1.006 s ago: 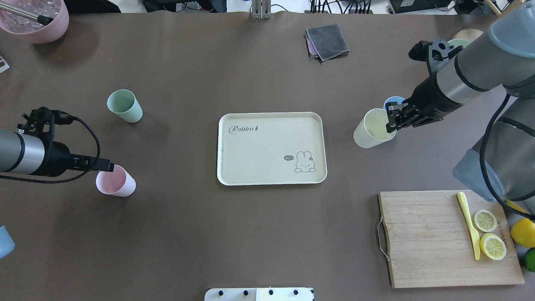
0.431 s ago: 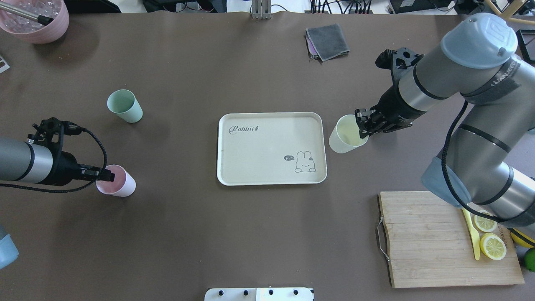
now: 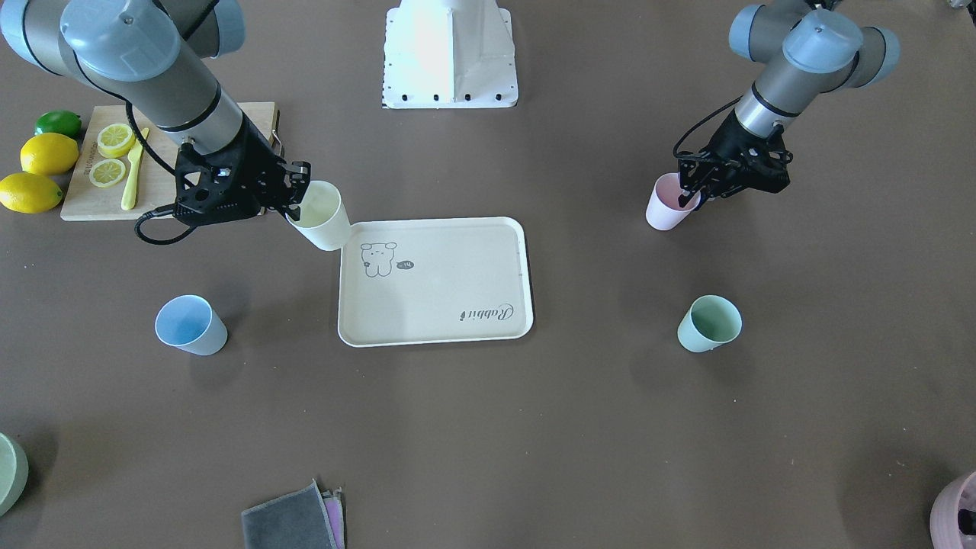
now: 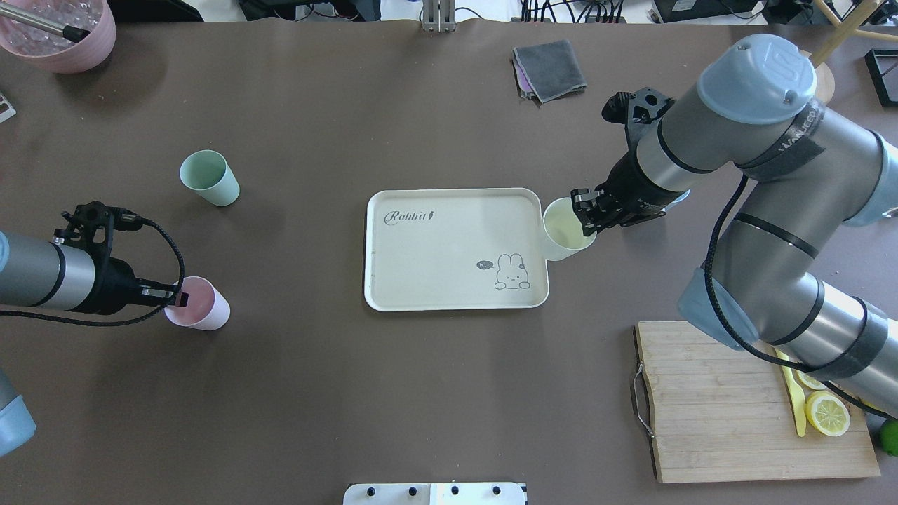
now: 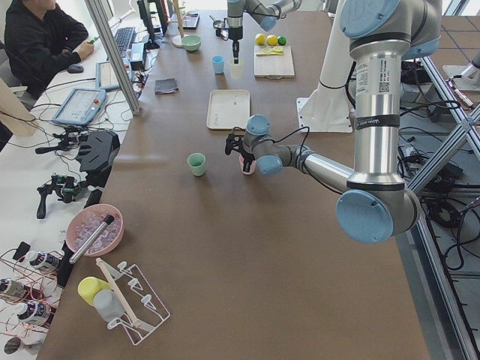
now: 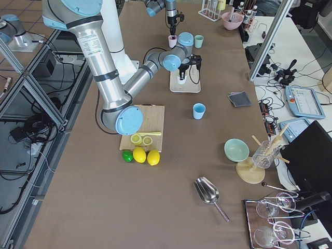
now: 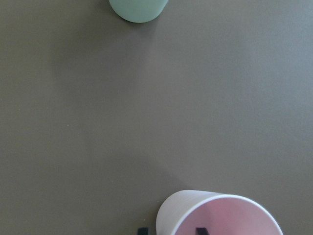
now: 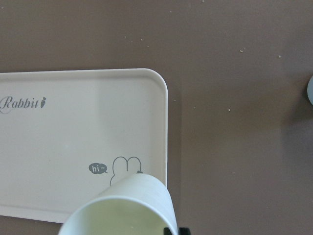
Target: Place all cups on tray
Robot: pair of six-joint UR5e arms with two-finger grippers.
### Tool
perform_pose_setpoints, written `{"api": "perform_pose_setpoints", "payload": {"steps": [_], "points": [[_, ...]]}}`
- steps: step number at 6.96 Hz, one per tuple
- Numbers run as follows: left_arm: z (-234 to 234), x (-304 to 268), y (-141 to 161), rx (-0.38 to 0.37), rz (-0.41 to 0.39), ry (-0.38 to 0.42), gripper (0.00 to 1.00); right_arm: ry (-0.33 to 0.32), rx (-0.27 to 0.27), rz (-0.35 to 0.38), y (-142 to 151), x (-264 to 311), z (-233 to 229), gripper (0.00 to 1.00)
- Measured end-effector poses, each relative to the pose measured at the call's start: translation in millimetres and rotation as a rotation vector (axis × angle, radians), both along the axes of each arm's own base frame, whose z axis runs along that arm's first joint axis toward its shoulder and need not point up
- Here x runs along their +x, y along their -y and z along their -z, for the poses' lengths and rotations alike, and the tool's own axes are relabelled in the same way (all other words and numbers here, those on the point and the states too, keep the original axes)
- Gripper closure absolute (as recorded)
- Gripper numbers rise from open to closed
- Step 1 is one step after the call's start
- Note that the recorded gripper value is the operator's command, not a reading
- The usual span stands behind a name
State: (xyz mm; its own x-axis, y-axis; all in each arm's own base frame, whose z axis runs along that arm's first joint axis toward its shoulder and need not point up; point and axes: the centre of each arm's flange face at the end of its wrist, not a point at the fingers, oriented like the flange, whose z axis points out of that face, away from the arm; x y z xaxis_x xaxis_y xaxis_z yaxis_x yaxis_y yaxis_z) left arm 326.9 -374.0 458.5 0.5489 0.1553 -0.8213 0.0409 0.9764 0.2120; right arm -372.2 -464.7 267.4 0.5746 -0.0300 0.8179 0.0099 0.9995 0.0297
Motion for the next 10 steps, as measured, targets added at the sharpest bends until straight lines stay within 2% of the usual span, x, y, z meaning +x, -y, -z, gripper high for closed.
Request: {"api": "perform_pose_setpoints", "payload": {"steps": [2, 4, 8, 10], "points": [[4, -8, 6, -0.006, 0.009, -0.010, 1.00, -0.012, 0.000, 0.002, 3, -24, 4, 1.00], [20, -19, 26, -0.019, 0.028, -0.032, 1.00, -0.031, 0.009, 0.015, -1, -53, 5, 1.00], [112, 9, 79, -0.034, 0.058, -0.031, 1.00, -0.056, 0.029, 0.056, -10, -108, -2, 1.00], [144, 20, 89, -0.041, 0.069, -0.035, 1.00, -0.046, 0.044, 0.050, -2, -120, -14, 0.01]]}}
